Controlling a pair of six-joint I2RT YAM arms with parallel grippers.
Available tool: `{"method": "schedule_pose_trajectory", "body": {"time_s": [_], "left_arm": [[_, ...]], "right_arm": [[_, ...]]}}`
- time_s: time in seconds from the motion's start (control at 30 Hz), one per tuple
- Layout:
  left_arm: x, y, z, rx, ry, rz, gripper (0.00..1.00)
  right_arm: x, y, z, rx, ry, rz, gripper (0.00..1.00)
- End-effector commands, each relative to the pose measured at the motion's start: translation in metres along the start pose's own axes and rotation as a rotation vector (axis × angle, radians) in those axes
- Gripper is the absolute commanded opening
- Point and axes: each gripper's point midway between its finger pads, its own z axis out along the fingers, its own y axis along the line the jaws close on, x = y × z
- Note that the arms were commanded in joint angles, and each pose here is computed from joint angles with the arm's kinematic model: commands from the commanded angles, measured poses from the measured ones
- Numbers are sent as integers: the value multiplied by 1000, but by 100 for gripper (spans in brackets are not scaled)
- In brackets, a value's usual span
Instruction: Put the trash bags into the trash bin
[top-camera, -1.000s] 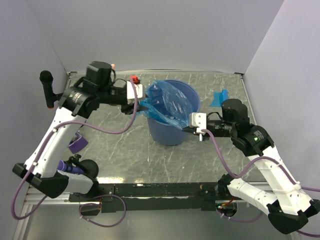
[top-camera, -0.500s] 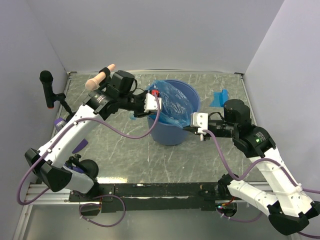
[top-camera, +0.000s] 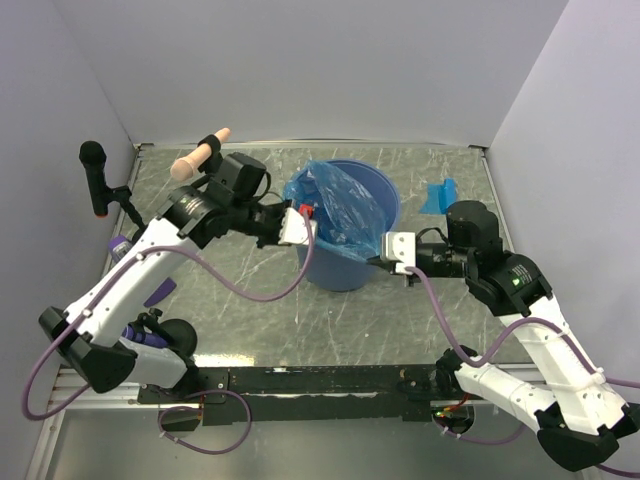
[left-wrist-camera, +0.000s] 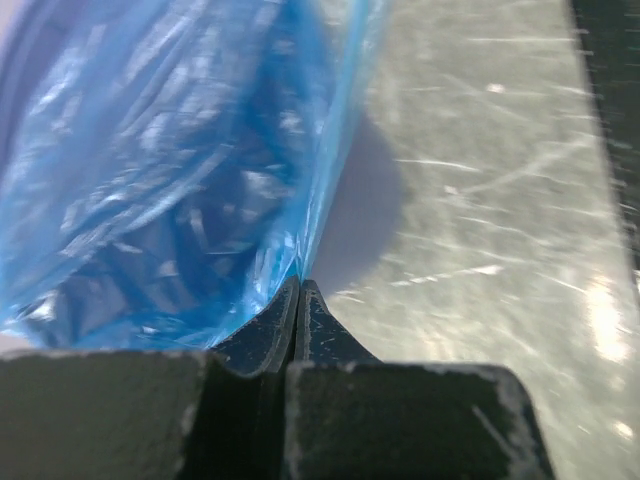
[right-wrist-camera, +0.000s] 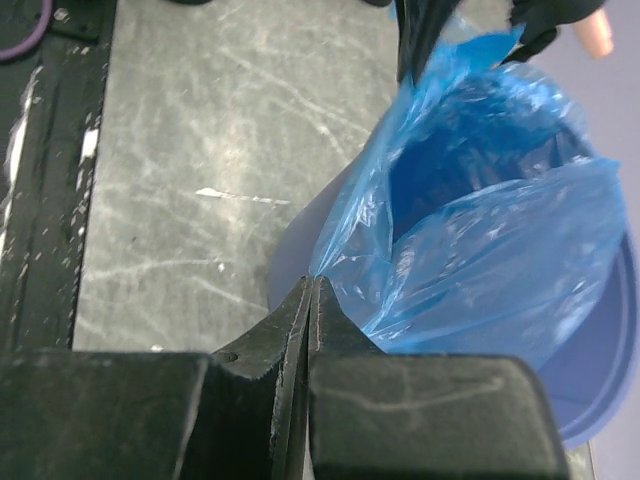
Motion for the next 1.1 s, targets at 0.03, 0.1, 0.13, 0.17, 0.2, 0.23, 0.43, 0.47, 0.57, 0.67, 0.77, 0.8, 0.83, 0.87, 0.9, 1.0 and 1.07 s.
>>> {"method": "schedule_pose_trajectory", "body": {"time_s": [0.03,0.1,0.13,0.17,0.2,0.23,0.43,0.47,0.57,0.67,0.77,0.8,0.83,0.87,0.9,1.0,1.07], "left_arm": [[2,-48,-9,123,-21,-35,1],[14,-52,1,114,-14,-38,1],[18,-52,6,104,-17,-40,1],[21,-51,10,90,-21,-48,1],[25,-50,15,78,-23,-57,0],[28,-49,20,68,-27,-58,0],[38,-33,42,-103,-88,-66,1],[37,-31,44,-145,-108,-45,1],[50,-36,59,-184,-118,-17,1],[58,-42,66,-185,-114,-35,4],[57,-54,59,-126,-87,-93,19],[51,-53,52,-120,-90,-110,24],[50,-56,46,-109,-78,-139,28],[46,-57,37,-108,-78,-154,31],[42,-58,26,-108,-78,-157,34],[30,-56,-5,-133,-75,-133,39],[19,-48,-21,-175,-78,-127,41]], "right_arm": [[9,25,2,-92,6,-21,0],[16,29,6,-107,17,-14,0],[21,28,9,-99,28,-11,0],[25,27,11,-91,40,-11,0],[32,26,13,-84,52,-13,0],[38,26,15,-81,64,-15,0],[79,10,25,67,162,40,0],[84,1,27,121,168,37,0],[104,-9,29,203,216,49,0],[112,-12,27,235,245,54,0],[107,-9,20,227,259,67,0],[103,-9,15,239,261,86,4],[95,-10,9,250,249,99,11],[88,-7,5,245,235,107,18],[78,-6,-2,258,217,118,23],[51,-4,-16,282,148,167,34],[42,-2,-19,274,125,196,39]]}}
